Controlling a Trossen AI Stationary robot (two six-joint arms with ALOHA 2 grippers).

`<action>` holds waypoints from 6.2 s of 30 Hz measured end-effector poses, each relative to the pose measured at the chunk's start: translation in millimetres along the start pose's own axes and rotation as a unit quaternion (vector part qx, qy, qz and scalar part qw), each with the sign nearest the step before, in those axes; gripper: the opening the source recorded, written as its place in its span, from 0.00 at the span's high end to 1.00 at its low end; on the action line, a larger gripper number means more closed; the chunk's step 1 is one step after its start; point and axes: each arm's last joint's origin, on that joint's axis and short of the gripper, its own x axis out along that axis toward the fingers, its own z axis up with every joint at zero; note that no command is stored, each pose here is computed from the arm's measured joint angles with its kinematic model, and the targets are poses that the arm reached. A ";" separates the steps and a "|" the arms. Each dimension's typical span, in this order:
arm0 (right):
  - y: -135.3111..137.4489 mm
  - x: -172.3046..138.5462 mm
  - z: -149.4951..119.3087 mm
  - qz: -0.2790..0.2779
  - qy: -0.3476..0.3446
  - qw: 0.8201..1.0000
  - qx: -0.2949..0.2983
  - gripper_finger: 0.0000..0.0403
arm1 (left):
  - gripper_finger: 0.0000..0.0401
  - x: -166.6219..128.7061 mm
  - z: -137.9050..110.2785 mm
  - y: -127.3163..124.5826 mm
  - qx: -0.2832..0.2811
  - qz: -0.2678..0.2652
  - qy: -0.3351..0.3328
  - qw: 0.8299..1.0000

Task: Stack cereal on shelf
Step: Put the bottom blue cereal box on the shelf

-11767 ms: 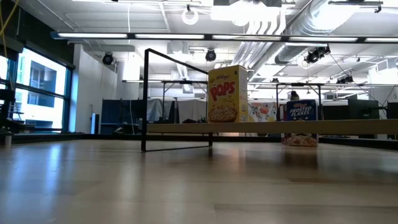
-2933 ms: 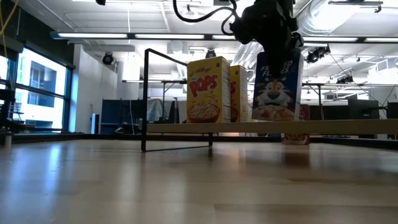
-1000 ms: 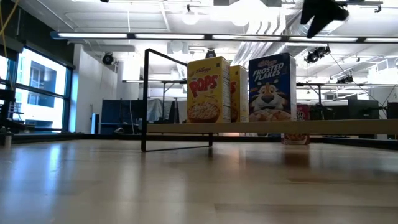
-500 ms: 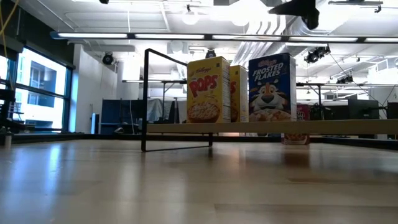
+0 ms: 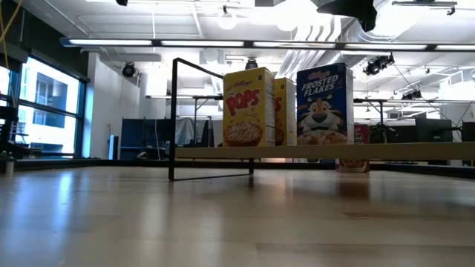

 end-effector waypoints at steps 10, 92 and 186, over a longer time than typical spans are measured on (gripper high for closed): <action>0.0 0.0 0.1 0.000 0.000 1.000 0.000 0.43 | 0.42 1.9 1.8 -4.8 -0.032 -0.055 0.015 0.998; -3.0 -0.4 -8.0 -0.002 0.049 0.999 0.013 0.43 | 0.25 -26.6 -102.5 -158.5 0.196 -0.187 0.614 0.742; 16.2 -16.5 43.7 0.109 -0.200 0.973 0.049 0.43 | 0.68 206.0 -98.4 -129.4 0.387 -0.194 0.425 0.795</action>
